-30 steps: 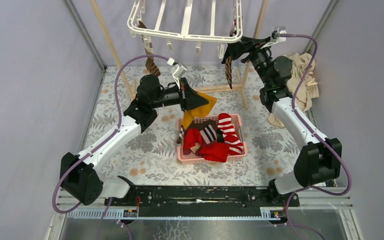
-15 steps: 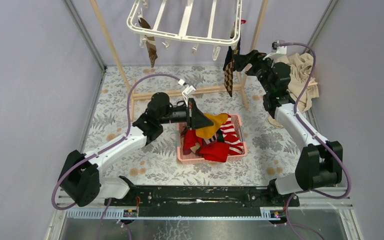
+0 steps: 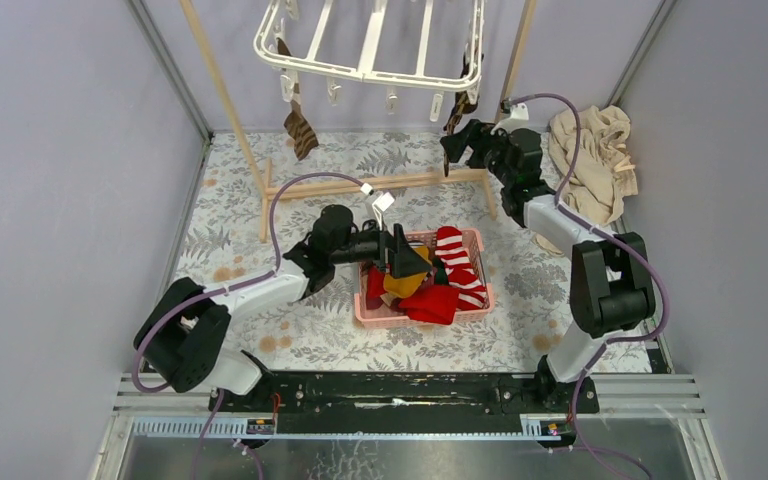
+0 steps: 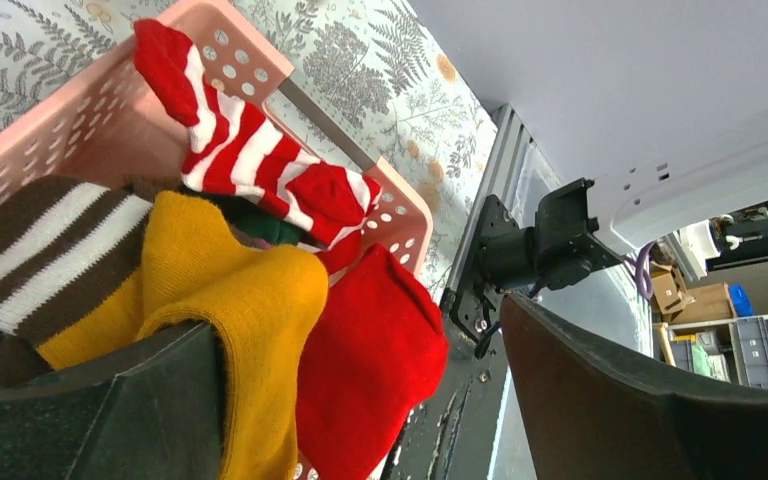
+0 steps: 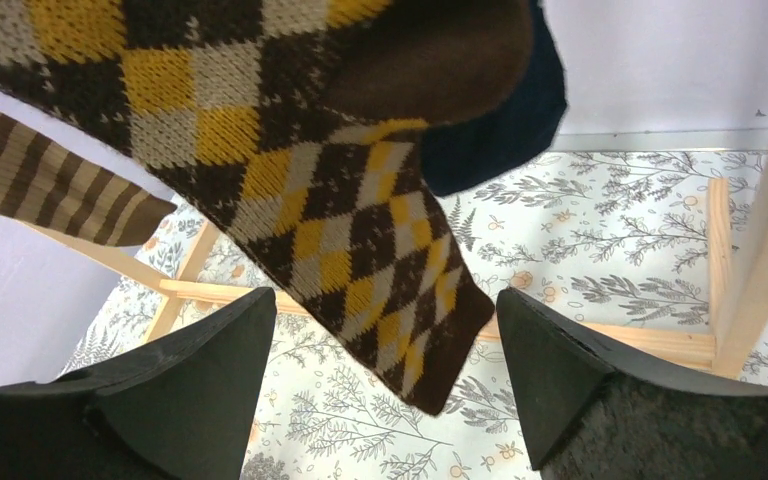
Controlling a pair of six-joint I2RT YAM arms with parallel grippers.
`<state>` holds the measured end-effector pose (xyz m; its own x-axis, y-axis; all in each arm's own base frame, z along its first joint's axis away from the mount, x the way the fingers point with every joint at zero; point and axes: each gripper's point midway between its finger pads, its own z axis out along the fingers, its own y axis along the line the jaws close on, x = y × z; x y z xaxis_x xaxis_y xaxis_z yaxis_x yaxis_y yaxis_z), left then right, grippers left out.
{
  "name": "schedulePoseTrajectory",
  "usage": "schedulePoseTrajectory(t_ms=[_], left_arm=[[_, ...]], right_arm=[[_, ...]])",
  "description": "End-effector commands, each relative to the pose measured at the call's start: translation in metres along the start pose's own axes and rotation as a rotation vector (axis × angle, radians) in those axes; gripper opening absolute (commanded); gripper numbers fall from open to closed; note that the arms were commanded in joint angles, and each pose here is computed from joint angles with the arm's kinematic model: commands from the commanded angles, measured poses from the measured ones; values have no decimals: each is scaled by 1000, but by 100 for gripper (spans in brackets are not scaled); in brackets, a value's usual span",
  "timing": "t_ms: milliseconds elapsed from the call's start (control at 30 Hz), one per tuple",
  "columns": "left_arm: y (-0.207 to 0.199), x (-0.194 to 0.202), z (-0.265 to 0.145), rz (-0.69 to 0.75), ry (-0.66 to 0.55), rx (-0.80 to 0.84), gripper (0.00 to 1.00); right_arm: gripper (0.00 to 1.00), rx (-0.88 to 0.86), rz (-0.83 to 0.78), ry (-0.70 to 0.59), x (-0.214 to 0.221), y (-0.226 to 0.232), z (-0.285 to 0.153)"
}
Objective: Remove the socks clipped to the hanger
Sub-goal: Place the sock in the bin.
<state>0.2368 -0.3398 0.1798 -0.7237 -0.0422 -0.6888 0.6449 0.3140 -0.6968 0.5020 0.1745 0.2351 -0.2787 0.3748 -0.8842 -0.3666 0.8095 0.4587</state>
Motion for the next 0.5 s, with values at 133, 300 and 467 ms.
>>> schedulePoseTrajectory(t_ms=[133, 300, 467], left_arm=[[-24, -47, -5, 116, -110, -5, 99], [-38, -64, -18, 136, -156, -41, 99], [-50, -76, -29, 150, -181, -58, 99]], right_arm=[[88, 51, -78, -127, -41, 14, 24], [78, 152, -42, -99, -34, -8, 42], [28, 149, -27, -124, -34, -6, 30]])
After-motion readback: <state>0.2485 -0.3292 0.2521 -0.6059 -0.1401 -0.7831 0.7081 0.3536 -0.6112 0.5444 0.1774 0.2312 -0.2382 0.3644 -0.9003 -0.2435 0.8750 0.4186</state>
